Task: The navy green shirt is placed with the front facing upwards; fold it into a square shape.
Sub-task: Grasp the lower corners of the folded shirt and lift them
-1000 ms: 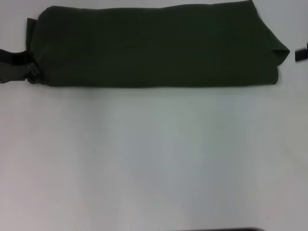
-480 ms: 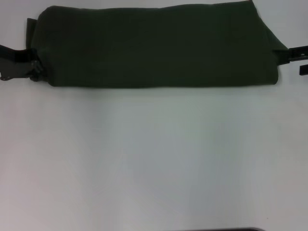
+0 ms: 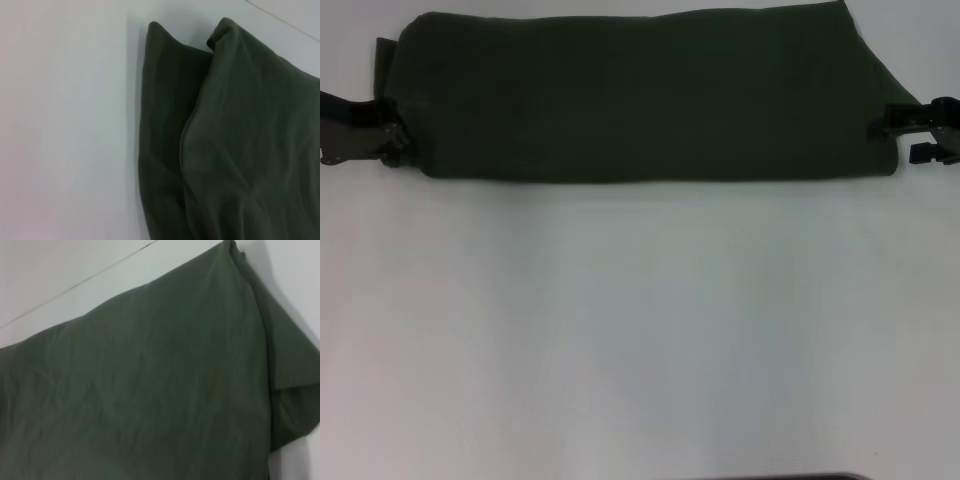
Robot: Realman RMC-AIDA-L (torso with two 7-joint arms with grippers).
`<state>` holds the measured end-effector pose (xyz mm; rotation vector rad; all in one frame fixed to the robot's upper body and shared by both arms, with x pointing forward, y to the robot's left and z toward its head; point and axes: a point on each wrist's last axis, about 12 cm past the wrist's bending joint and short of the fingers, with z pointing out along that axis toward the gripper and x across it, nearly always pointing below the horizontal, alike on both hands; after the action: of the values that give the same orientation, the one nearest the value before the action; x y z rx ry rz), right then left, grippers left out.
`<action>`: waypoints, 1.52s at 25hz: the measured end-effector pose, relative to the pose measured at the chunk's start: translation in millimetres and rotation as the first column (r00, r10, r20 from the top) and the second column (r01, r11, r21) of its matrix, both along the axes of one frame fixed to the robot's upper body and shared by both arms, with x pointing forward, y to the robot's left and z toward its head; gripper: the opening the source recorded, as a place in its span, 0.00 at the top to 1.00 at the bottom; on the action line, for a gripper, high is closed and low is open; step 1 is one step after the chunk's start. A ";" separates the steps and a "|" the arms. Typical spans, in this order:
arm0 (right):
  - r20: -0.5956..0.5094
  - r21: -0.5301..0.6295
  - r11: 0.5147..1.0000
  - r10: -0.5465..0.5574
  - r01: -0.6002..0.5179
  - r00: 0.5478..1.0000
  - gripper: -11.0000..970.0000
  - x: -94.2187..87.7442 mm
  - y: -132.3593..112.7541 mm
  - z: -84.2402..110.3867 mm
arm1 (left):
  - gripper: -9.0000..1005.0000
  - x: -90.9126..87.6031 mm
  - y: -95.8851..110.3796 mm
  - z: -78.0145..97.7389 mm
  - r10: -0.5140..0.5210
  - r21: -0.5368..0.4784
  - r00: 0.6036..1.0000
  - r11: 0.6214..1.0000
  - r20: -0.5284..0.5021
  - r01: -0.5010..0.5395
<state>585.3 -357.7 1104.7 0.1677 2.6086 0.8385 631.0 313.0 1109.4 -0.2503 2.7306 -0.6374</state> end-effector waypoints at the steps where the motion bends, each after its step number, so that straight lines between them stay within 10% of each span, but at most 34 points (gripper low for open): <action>1: 0.001 0.001 1.000 -0.003 0.003 1.000 0.12 0.3 0.2 -0.4 | 0.95 0.1 0.0 0.1 0.000 0.000 1.000 1.000 0.001 0.000; 38: 0.016 0.009 1.000 0.013 -0.013 1.000 0.15 7.6 28.0 -16.5 | 0.95 -0.7 -2.8 -1.4 -0.001 -0.004 1.000 1.000 0.002 0.001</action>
<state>592.9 -329.6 1088.2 0.1465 2.5941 0.8524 630.3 310.2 1108.0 -0.2488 2.7282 -0.6435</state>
